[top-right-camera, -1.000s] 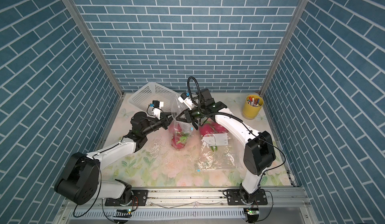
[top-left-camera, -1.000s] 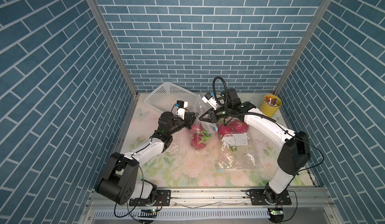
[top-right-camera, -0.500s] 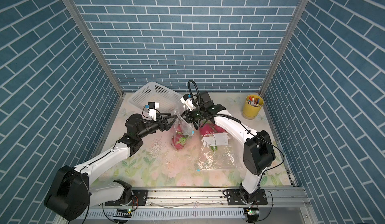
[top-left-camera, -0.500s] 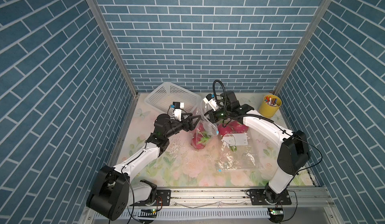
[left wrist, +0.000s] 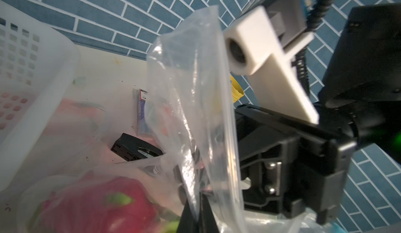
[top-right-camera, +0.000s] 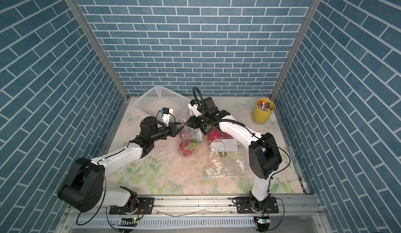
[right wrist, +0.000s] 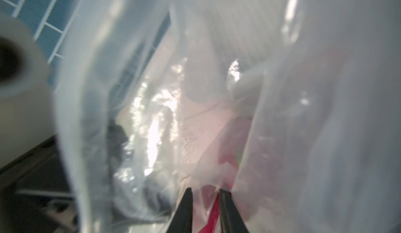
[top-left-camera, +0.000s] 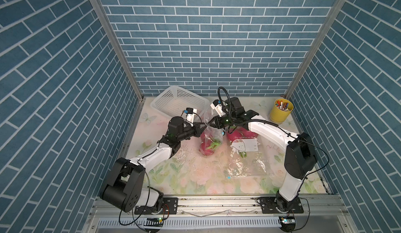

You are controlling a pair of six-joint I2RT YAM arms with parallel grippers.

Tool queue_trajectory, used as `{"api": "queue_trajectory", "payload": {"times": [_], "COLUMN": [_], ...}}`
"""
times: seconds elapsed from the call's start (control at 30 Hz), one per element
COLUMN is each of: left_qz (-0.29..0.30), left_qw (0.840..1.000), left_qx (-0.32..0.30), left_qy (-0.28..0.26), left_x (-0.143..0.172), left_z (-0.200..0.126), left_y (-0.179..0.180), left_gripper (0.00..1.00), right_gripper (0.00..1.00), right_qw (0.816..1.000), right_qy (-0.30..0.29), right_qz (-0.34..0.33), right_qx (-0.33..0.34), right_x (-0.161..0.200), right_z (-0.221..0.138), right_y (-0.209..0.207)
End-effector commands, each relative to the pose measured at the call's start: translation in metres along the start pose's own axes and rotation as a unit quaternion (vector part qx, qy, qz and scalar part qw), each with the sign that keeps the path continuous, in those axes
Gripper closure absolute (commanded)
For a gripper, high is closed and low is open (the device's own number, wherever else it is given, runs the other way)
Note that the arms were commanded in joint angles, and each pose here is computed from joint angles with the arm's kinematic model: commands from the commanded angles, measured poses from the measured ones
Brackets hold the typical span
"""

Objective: Open the zip-top bag and take out the dragon fruit
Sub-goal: Pick up the dragon fruit from the zipper food storage bag.

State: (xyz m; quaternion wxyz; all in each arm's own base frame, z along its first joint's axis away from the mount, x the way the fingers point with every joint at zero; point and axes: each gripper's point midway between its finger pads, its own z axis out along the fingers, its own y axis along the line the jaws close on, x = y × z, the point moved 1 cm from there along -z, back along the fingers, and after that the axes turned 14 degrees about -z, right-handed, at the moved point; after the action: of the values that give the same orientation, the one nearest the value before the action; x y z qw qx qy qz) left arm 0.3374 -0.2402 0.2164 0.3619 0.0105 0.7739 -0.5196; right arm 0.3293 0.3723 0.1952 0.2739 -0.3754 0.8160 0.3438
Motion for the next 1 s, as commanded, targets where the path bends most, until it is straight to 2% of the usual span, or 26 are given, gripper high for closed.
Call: {"api": "queue_trajectory", "payload": {"times": [0.0,0.17,0.3,0.43,0.53,0.6,0.67,0.77,0.97], "left_qz": [0.025,0.042,0.05,0.049,0.042,0.035,0.03,0.026,0.022], "left_qw": [0.999,0.998,0.997,0.997,0.998,0.999,0.999,0.999,1.0], "left_qx": [0.008,-0.005,-0.001,0.001,0.004,0.005,0.005,0.003,0.001], "left_qy": [-0.017,-0.039,-0.056,-0.057,-0.048,-0.038,-0.031,-0.023,-0.009], "left_x": [-0.007,-0.014,-0.02,-0.02,-0.015,-0.01,-0.007,-0.001,0.008], "left_z": [-0.009,-0.021,-0.029,-0.029,-0.025,-0.021,-0.018,-0.015,-0.009], "left_y": [-0.015,-0.021,-0.03,-0.03,-0.026,-0.023,-0.021,-0.017,-0.015], "left_gripper": [1.0,1.0,1.0,1.0,1.0,1.0,1.0,0.99,0.97], "right_gripper": [0.78,0.78,0.79,0.79,0.79,0.79,0.78,0.78,0.76], "right_qw": [0.996,0.981,0.961,0.949,0.966,0.984,0.994,0.996,0.993], "right_qy": [0.045,0.097,0.149,0.173,0.153,0.122,0.096,0.08,0.094], "right_qz": [0.041,0.052,0.058,0.051,0.043,0.038,0.031,0.028,0.022], "right_qx": [0.06,0.16,0.224,0.257,0.206,0.124,0.048,-0.025,-0.065], "right_x": [0.025,0.054,0.084,0.095,0.081,0.065,0.049,0.039,0.052], "right_z": [0.01,-0.001,-0.015,-0.03,-0.032,-0.029,-0.031,-0.036,-0.03], "right_y": [-0.021,-0.052,-0.072,-0.079,-0.058,-0.029,-0.001,0.027,0.048]}}
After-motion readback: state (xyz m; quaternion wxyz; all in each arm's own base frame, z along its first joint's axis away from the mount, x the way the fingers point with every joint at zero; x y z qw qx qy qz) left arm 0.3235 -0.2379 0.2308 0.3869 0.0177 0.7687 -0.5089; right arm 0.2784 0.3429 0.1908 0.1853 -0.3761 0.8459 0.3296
